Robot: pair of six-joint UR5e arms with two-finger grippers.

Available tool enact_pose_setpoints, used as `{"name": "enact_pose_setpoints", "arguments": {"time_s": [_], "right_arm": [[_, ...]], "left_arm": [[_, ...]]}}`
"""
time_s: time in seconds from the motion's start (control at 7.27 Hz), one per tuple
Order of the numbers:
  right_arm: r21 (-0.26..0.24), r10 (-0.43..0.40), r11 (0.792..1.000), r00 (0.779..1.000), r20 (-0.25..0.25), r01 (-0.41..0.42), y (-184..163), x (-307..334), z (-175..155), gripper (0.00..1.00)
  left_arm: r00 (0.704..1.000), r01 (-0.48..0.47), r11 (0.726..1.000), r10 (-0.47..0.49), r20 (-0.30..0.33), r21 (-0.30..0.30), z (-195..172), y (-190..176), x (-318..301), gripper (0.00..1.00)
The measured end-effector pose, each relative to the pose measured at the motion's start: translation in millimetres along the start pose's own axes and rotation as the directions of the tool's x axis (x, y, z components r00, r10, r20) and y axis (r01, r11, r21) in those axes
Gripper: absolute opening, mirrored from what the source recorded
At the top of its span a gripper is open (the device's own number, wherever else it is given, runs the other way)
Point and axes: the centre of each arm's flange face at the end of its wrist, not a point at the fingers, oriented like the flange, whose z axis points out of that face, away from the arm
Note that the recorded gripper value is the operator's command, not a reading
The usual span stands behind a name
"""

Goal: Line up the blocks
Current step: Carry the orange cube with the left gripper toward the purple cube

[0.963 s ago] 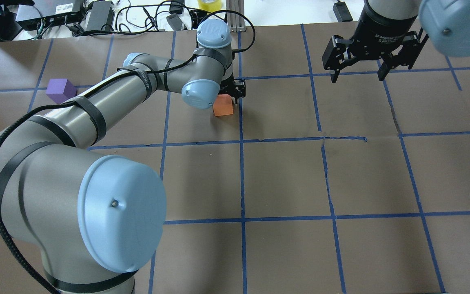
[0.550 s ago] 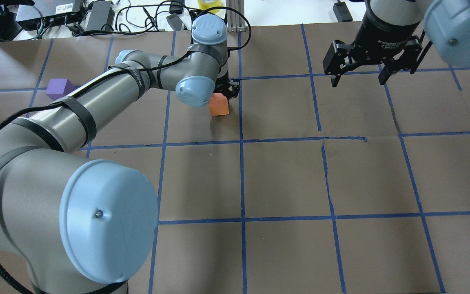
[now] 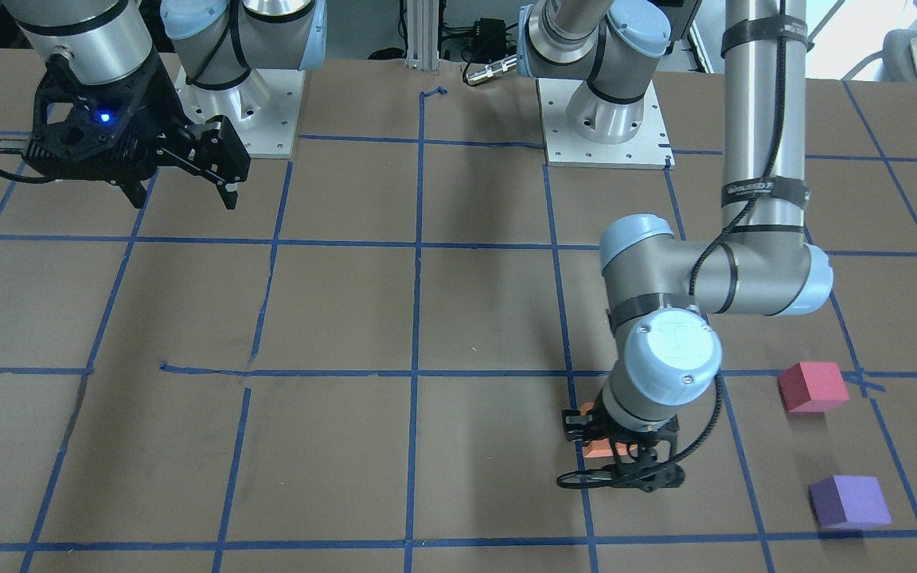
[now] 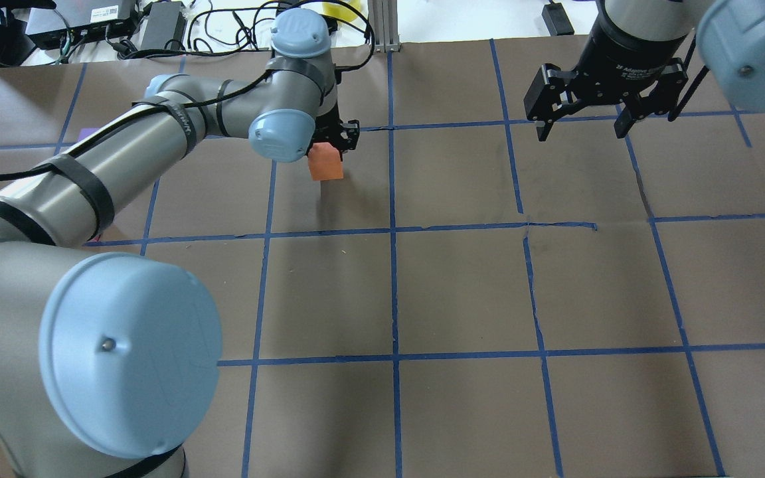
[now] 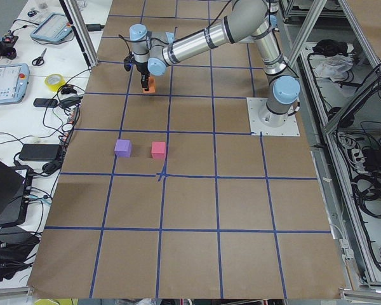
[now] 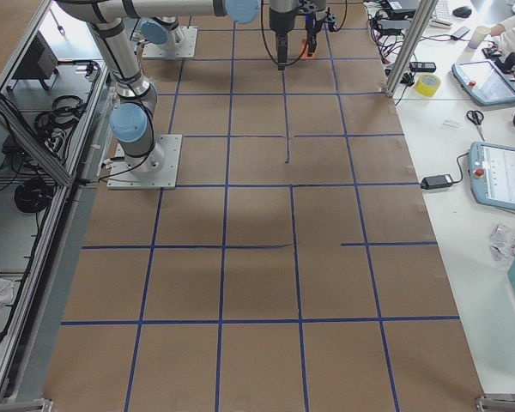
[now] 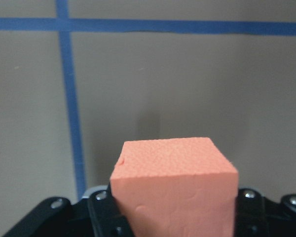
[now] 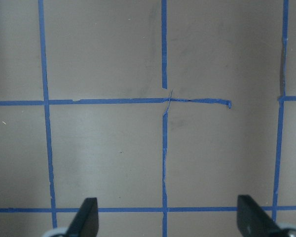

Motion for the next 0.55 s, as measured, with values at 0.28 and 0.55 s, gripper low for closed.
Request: {"name": "enact_pose_setpoints", "arguments": {"time_s": [0.28,0.55], "right_arm": [[-0.032,0.0,0.999,1.0,-0.005,0.0,7.0,0.7,-0.1,1.0],[-0.037,-0.001,0.999,1.0,-0.01,0.001,8.1,1.2,-0.1,1.0]], "left_arm": [[0.999,-0.033,0.999,0.033,0.008,-0.002,-6.9,4.4,-93.2,0.0],[1.0,-0.011,1.0,0.011,0.011,0.004,-10.1,5.5,-185.7,0.0]]}}
